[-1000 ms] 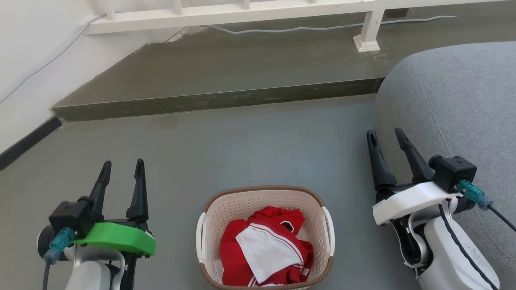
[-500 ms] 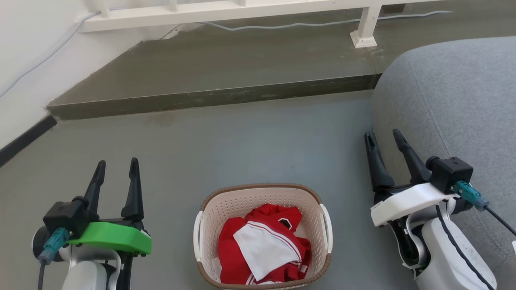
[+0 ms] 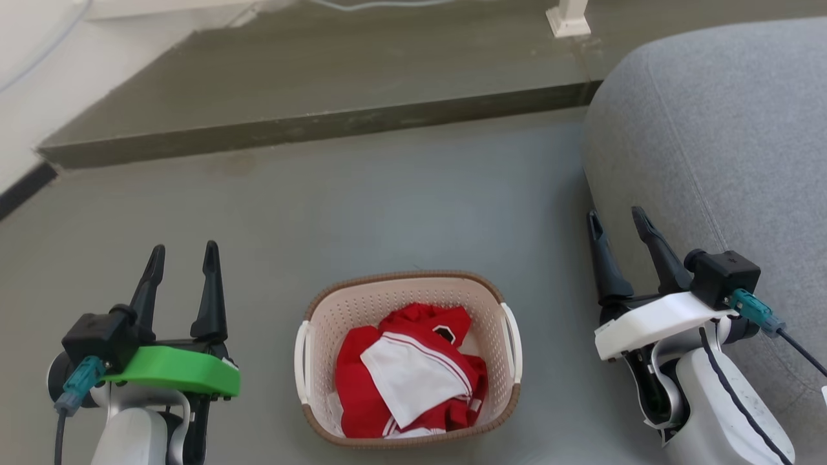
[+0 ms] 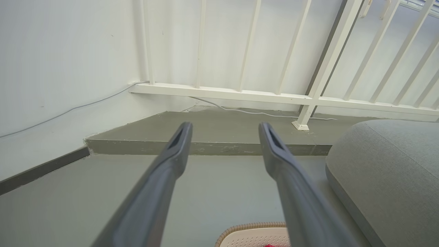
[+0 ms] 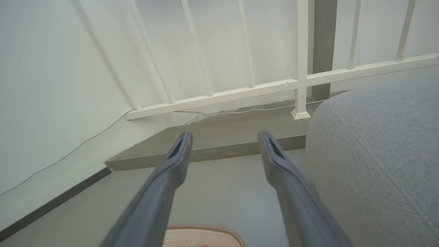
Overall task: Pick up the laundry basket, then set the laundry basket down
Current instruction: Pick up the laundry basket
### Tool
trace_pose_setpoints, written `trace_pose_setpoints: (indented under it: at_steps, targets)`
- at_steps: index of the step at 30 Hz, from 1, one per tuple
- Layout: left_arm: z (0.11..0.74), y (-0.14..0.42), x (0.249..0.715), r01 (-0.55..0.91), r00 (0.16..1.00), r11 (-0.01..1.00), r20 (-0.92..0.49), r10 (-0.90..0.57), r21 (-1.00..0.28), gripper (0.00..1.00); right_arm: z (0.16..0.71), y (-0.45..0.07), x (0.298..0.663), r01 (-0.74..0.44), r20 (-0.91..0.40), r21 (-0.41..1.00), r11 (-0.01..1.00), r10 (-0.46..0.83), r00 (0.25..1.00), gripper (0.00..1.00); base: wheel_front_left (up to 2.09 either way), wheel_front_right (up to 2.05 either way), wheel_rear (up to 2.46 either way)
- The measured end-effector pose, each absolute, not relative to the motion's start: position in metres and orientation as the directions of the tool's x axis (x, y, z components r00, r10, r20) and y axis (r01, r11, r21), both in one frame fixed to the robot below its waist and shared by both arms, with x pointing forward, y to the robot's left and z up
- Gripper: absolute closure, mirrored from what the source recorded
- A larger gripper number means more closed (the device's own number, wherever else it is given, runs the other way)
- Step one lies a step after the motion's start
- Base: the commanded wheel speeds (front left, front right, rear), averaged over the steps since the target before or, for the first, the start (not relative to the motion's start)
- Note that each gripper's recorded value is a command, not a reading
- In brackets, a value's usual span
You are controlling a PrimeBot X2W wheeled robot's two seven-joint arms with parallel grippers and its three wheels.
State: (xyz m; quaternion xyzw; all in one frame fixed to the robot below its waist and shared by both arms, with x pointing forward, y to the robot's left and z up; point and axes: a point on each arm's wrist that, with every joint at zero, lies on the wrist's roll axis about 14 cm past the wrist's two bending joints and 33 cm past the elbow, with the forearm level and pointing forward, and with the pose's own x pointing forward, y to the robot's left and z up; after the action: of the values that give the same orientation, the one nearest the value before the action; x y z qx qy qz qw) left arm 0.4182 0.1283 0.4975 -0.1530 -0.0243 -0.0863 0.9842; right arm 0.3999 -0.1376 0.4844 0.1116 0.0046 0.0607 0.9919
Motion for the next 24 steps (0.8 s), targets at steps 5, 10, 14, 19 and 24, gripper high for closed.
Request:
trace_pose_setpoints:
  at_steps: [5,10,14,19,24]
  targets:
    - [0.481,0.123,0.427,0.177,0.984,0.935,0.033,-0.176,-0.308,0.0,0.467,-0.144,0.403,-0.08,-0.046,0.236,0.968,0.094,0.995,0.0,0.0,0.0,0.0]
    - [0.467,0.117,0.437,0.183,0.981,0.93,0.003,-0.192,-0.318,0.0,0.453,-0.148,0.409,-0.061,-0.082,0.236,0.97,0.082,0.993,0.0,0.0,0.0,0.0]
    - [0.453,0.11,0.445,0.188,0.978,0.925,-0.028,-0.209,-0.33,0.0,0.436,-0.15,0.413,-0.042,-0.128,0.236,0.971,0.074,0.989,0.0,0.0,0.0,0.0]
    - [0.437,0.106,0.452,0.184,0.974,0.918,-0.062,-0.219,-0.351,0.0,0.418,-0.153,0.415,-0.023,-0.178,0.235,0.972,0.066,0.982,0.0,0.0,0.0,0.0]
    - [0.413,0.098,0.459,0.185,0.964,0.915,-0.117,-0.241,-0.359,0.0,0.396,-0.155,0.42,-0.005,-0.235,0.232,0.973,0.061,0.97,0.0,0.0,0.0,0.0]
